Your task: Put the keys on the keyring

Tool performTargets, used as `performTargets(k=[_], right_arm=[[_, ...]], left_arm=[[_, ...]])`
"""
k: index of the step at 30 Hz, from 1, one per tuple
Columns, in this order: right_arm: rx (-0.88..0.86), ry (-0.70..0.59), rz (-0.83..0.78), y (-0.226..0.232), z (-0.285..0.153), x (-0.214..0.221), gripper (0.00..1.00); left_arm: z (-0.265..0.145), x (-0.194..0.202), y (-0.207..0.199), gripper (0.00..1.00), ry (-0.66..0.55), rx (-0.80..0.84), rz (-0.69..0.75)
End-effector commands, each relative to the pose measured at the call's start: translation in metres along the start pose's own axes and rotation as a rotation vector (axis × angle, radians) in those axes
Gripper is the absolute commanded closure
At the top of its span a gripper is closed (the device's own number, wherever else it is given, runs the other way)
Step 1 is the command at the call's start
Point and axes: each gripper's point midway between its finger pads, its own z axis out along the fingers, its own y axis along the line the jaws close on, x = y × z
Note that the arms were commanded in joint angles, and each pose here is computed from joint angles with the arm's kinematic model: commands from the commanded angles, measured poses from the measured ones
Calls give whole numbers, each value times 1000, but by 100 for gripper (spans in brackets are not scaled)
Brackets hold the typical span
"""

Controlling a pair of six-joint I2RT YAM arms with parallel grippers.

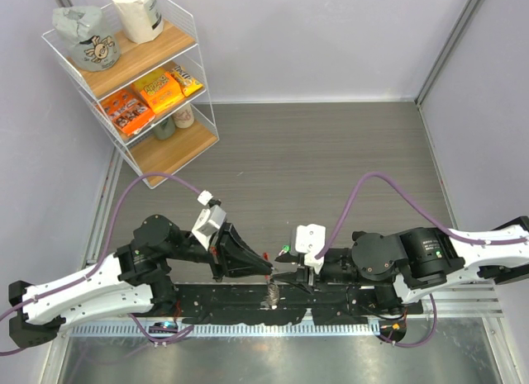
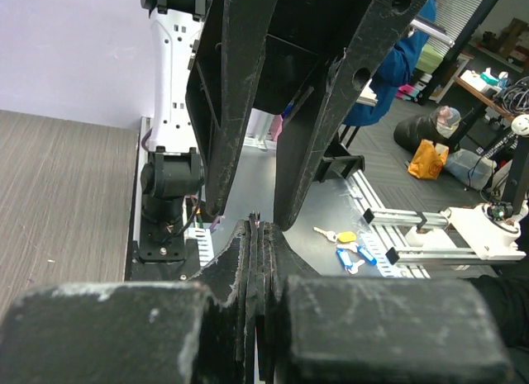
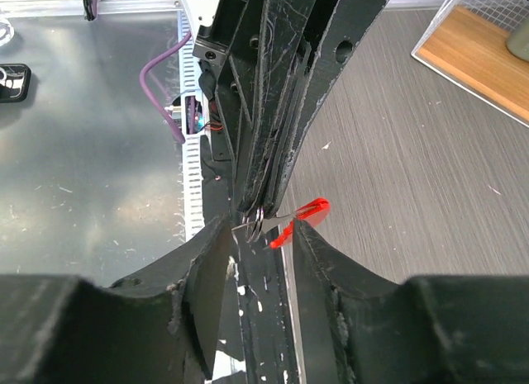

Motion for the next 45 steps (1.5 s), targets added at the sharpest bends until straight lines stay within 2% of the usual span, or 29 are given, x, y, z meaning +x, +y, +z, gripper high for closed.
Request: performTargets(k=[1,5,7,9,12,15,21,26,30,45], right_arm=[[7,-62,30,-2,-5,-25,62],[1,-55,23,0,-4,-25,78],[-1,-46,19,1,-2,-22,79],[-7,-43,16,2,-1,-22,83],[-12,-31,10,3,2,-18,94],[-3,-43,10,2,4,-16,95],[38,-169,52,-8,-4,-25,95],[82,-304,106,-20,-16,-36,94],[107,-411,152,-27,-23,-44,94],[266,-763,212,-61,-52,-71,95]], left_arm=[[1,-32,-20,100,-79,65,53],[1,-32,-19,100,-80,62,52],[1,-32,-19,100,-80,61,52],[0,-33,-20,100,-83,61,54],[0,-34,-20,100,-89,56,55],[-1,-36,-21,100,-103,60,62],[-17,-55,-26,100,-248,43,98],[-31,-61,-21,73,-346,-14,103],[-37,-61,-20,64,-393,-17,104],[-30,-51,-11,61,-388,-14,62]])
